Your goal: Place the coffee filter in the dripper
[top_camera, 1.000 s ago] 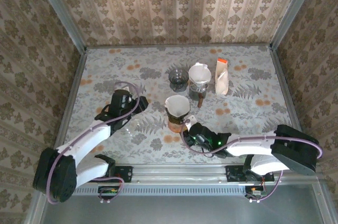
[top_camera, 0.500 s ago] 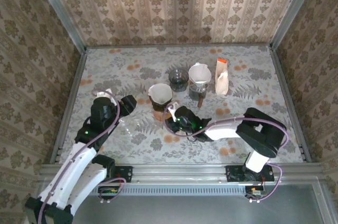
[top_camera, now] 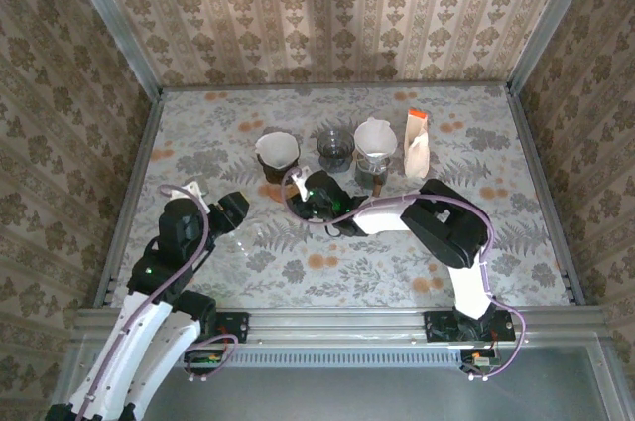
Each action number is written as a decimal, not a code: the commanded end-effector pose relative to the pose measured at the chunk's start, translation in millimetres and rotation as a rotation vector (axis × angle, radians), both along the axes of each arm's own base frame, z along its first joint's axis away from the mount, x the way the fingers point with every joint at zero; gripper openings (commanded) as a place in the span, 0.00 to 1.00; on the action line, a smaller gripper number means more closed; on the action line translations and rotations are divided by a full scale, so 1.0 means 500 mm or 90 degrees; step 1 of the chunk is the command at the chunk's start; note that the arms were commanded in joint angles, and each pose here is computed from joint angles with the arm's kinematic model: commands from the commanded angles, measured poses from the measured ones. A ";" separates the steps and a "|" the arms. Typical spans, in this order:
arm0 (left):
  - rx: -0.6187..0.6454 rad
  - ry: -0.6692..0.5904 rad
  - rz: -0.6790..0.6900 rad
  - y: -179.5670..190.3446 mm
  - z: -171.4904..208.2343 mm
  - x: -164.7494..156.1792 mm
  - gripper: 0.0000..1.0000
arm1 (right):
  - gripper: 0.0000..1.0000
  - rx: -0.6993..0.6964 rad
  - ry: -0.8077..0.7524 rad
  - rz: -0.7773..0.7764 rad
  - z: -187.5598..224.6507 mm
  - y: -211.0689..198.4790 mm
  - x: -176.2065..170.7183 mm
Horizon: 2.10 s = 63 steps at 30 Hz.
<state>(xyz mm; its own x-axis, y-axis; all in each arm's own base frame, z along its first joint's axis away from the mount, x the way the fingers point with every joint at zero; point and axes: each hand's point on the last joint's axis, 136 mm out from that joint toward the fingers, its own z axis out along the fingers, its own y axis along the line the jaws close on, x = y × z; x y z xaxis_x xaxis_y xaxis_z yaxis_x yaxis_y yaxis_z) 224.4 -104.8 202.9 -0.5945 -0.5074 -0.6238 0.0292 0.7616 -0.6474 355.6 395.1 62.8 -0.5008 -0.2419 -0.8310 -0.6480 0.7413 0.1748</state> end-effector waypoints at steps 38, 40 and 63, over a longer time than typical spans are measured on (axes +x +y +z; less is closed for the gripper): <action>-0.012 0.011 0.025 0.016 0.004 -0.010 0.65 | 0.55 0.063 -0.008 0.040 0.058 0.054 -0.005; -0.009 0.011 0.033 0.022 0.009 -0.012 0.65 | 0.58 0.077 -0.015 0.048 0.079 0.055 -0.025; 0.018 0.024 0.127 0.089 -0.015 -0.043 0.73 | 0.66 0.144 0.082 0.362 0.071 0.197 -0.210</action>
